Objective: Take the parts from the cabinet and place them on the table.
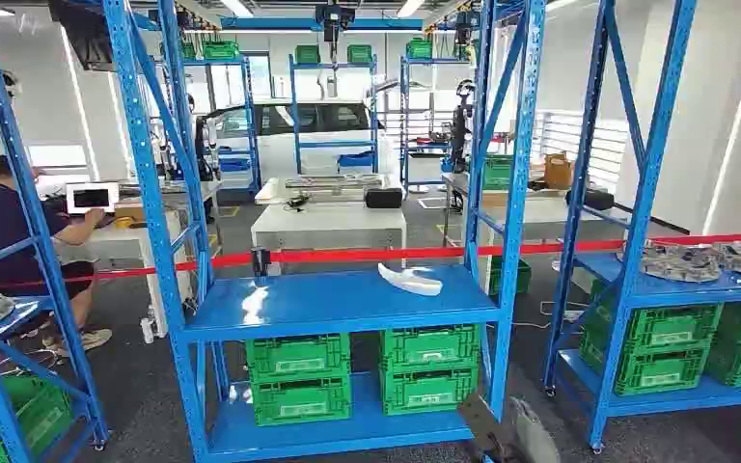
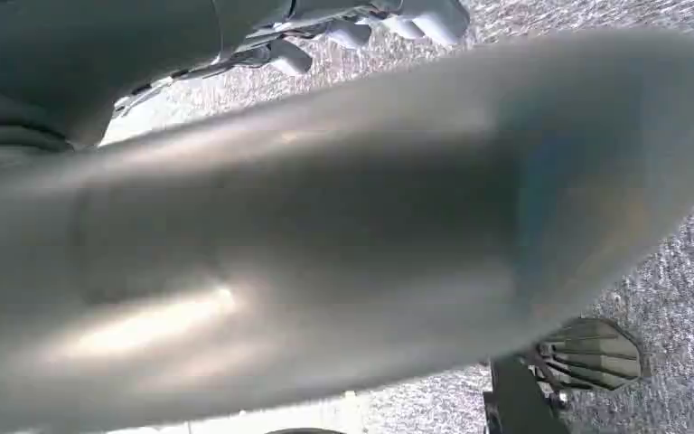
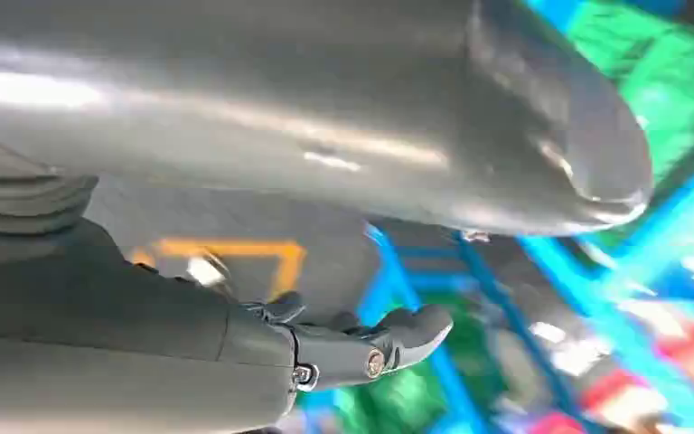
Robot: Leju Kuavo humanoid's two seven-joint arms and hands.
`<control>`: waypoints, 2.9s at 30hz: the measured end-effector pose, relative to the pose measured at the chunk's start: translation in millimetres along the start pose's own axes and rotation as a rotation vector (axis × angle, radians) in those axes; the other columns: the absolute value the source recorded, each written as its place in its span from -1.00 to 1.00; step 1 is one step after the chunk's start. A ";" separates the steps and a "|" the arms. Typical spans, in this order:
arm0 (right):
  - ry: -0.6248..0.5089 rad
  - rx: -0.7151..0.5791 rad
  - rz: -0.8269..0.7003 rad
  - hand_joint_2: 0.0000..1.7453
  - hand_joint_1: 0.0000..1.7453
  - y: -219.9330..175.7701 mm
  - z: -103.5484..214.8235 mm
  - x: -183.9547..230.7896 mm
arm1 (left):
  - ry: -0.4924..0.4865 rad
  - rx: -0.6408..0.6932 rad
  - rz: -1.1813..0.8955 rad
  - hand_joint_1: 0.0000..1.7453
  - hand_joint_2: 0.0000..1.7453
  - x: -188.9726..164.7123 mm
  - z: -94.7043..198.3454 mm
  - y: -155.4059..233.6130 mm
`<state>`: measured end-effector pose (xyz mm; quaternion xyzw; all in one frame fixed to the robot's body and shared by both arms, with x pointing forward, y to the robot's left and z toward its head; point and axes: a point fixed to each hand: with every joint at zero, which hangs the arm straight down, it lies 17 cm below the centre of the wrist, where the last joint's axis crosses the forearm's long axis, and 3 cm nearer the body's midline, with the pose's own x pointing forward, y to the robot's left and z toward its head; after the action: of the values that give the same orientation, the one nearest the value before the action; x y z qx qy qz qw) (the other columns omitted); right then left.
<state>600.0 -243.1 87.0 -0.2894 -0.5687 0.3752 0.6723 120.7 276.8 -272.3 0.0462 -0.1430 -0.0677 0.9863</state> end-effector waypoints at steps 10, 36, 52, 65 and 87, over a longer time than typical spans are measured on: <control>-0.211 0.017 0.341 -1.00 -1.00 -15.5 -12.4 109.0 | 0.000 -0.008 -0.044 -1.00 -1.00 7.9 -0.4 -6.3; -0.275 0.048 0.818 -1.00 -1.00 -6.7 -9.0 163.7 | 0.008 -0.019 -0.136 -1.00 -1.00 13.9 -0.4 -13.7; -0.246 0.117 0.830 -1.00 -1.00 18.5 -3.8 129.7 | 0.011 -0.028 -0.126 -1.00 -1.00 10.8 0.4 -18.4; -0.263 0.096 0.843 -1.00 -1.00 9.8 -5.8 143.9 | 0.013 -0.030 -0.117 -1.00 -1.00 6.0 0.7 -17.1; -0.242 0.113 0.860 -1.00 -1.00 12.1 -6.3 133.3 | 0.008 -0.027 -0.111 -1.00 -1.00 11.0 0.3 -17.4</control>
<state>613.6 -125.1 148.9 -0.4163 -0.4499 0.6822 0.3986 128.9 258.0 -270.9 0.0409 -0.1354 -0.1241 0.9821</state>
